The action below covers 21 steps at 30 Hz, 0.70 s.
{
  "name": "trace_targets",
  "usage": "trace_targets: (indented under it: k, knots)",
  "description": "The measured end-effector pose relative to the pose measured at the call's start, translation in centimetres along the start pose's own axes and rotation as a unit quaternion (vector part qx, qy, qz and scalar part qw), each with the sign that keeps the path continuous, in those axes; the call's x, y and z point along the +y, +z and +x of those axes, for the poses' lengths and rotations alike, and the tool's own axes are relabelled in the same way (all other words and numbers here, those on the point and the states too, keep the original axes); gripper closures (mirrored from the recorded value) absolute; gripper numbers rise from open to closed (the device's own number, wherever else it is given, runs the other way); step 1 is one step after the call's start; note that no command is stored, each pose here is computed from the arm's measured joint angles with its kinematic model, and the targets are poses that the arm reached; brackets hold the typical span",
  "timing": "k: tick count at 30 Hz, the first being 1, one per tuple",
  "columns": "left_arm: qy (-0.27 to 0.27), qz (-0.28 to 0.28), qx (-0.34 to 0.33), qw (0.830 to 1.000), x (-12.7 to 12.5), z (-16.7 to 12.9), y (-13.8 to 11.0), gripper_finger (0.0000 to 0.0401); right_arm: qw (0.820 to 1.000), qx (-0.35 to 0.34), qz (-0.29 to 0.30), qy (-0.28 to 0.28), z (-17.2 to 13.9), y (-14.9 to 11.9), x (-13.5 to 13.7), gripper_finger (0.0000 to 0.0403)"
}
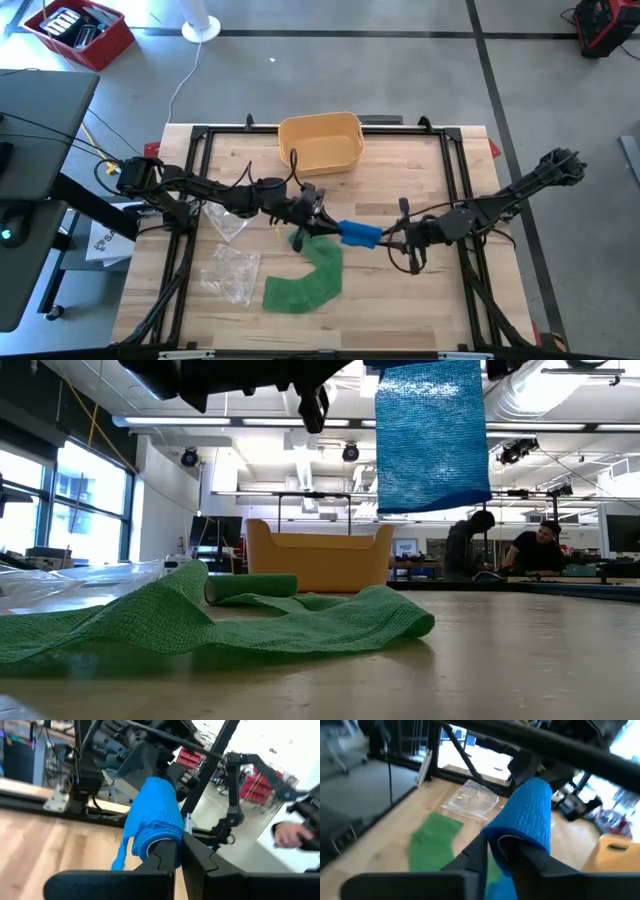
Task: Roll bandage
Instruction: Roll the blue bandage
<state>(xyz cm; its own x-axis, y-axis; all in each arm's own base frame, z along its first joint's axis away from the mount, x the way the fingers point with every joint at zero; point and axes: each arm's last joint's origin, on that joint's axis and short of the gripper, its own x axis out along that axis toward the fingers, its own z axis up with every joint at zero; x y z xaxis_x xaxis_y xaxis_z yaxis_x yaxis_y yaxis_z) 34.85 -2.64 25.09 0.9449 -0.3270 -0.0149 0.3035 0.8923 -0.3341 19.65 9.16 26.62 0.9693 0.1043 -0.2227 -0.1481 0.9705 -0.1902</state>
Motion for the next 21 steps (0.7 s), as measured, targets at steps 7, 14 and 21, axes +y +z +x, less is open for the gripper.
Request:
trace_targets:
  k: [7, 14, 21]
  knots:
    - [-0.014, 0.118, 0.003, 0.993, -1.6, 0.4, -0.5, 0.0392, 0.989, -0.004, 0.151, 0.002, 0.0, 0.1, 0.0, 0.0245]
    - [-0.008, 0.228, -0.003, 0.974, -3.5, 0.8, -1.1, 0.0390, 0.978, -0.038, 0.203, 0.015, -0.1, 0.8, 0.0, 0.0207]
    - [0.001, 0.256, -0.004, 0.967, -4.0, 0.8, -1.2, 0.0389, 0.969, -0.054, 0.239, 0.015, 0.1, 1.1, -0.6, 0.0231]
